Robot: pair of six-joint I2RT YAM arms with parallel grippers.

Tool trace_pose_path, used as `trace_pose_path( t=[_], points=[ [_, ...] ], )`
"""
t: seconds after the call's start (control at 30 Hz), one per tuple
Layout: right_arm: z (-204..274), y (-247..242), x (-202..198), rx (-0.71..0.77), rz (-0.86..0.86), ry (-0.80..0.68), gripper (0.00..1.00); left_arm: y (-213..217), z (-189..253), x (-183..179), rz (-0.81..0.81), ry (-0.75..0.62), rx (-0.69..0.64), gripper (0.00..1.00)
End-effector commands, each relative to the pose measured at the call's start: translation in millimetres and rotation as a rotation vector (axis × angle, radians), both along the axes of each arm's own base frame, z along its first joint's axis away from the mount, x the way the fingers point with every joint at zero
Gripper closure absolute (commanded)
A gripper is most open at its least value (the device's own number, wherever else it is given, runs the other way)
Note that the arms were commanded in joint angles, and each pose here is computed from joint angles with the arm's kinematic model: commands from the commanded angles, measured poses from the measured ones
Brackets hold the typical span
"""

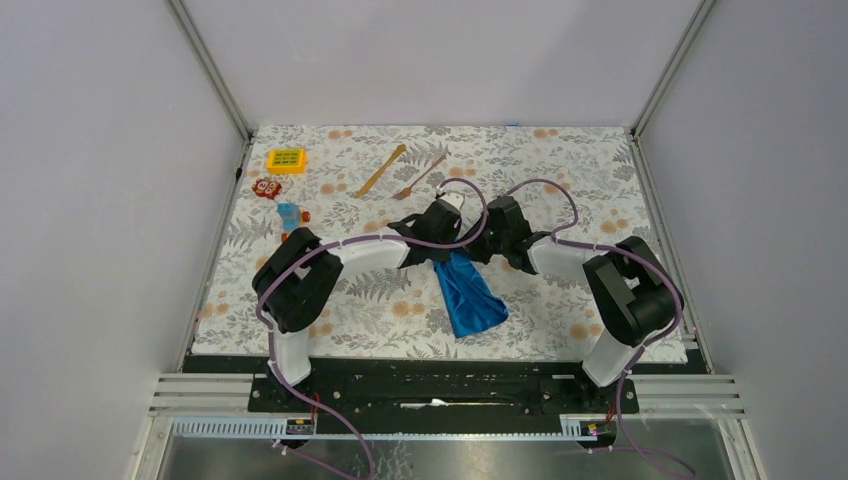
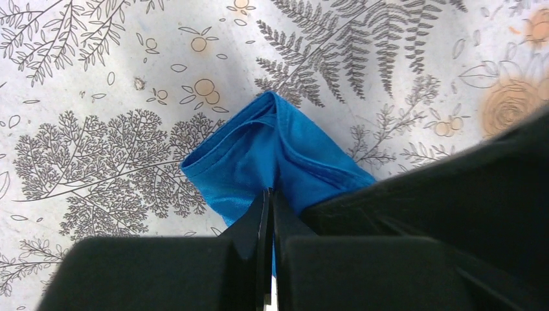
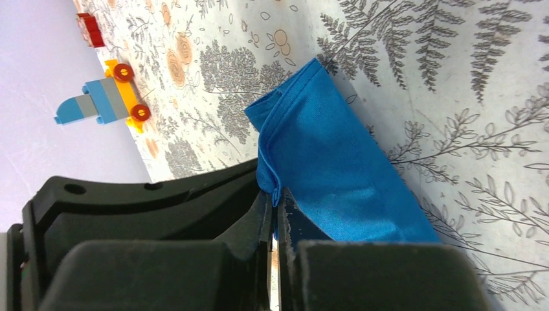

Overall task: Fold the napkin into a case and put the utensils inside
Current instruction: Grasp the top corner of the smaller rectangle folded napkin from the folded napkin.

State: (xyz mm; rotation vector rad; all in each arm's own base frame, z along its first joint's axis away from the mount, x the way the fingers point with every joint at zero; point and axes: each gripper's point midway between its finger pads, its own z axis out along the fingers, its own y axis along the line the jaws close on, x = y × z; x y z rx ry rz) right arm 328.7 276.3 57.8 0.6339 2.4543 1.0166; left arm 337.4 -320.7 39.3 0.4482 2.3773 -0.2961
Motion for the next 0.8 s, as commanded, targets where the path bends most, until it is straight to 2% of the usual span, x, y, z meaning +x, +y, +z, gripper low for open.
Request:
trace_pose_path(
  t=[0.0, 0.3, 0.5, 0.7, 0.73, 0.77],
  points=[
    [13, 14, 12, 0.108, -0.021, -0.016, 1.0, -15, 52, 9, -0.014, -0.029, -0.169, 1.0],
    [-10, 21, 15, 0.234, -0.116, -0.001, 1.0, -15, 56, 4, -0.028, 0.021, -0.305, 1.0],
    [-18, 31, 16, 0.211, -0.101, -0.059, 1.0, -8, 44, 2, -0.015, 0.056, -0.32, 1.0],
    [-32, 43, 12, 0.147, 0.026, -0.138, 0.99, 1, 39, 2, 0.014, 0.062, -0.342, 1.0],
    [-30, 44, 9, 0.14, 0.061, -0.149, 0.98, 4, 39, 2, 0.021, 0.064, -0.339, 1.0],
    [-30, 42, 6, 0.125, 0.086, -0.161, 0.91, 7, 38, 2, 0.028, 0.061, -0.337, 1.0]
  ],
)
